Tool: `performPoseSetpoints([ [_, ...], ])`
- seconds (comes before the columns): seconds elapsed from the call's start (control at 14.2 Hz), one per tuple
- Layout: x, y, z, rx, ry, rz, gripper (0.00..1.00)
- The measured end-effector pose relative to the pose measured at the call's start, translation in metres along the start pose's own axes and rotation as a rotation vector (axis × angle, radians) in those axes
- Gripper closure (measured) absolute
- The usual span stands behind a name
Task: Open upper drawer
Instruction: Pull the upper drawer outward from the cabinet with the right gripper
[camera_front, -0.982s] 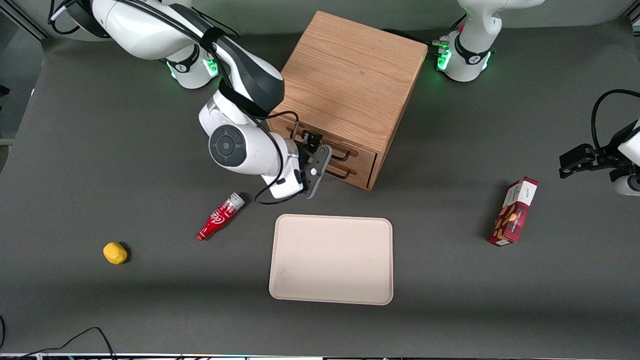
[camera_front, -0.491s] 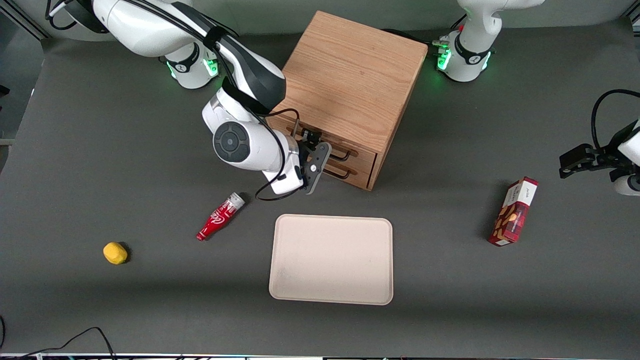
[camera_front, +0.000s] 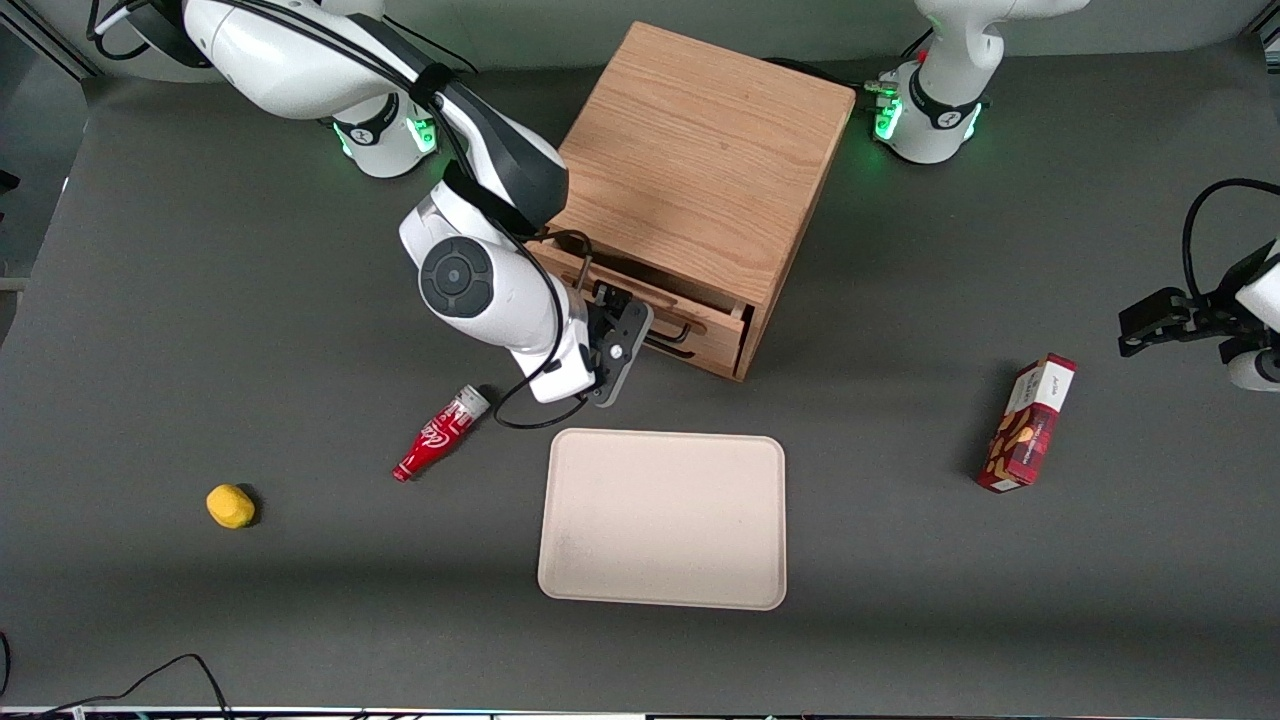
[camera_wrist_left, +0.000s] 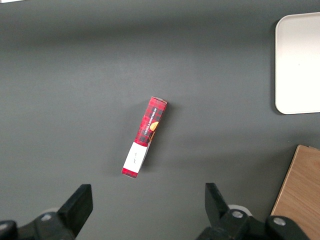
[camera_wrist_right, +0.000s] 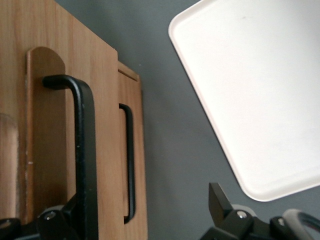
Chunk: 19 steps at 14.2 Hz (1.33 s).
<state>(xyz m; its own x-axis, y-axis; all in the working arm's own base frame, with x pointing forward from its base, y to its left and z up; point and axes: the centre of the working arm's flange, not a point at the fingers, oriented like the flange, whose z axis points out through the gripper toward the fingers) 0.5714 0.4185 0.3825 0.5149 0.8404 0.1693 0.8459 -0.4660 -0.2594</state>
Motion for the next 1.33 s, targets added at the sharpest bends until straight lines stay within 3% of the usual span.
performPoseSetpoints([
  [0.56, -0.01, 0.078, -0.041, -0.126, 0.051, 0.051, 0.0],
  [1.12, -0.024, 0.147, -0.058, -0.223, 0.116, 0.084, 0.0],
  [1.33, -0.026, 0.155, -0.063, -0.236, 0.122, 0.089, 0.0],
])
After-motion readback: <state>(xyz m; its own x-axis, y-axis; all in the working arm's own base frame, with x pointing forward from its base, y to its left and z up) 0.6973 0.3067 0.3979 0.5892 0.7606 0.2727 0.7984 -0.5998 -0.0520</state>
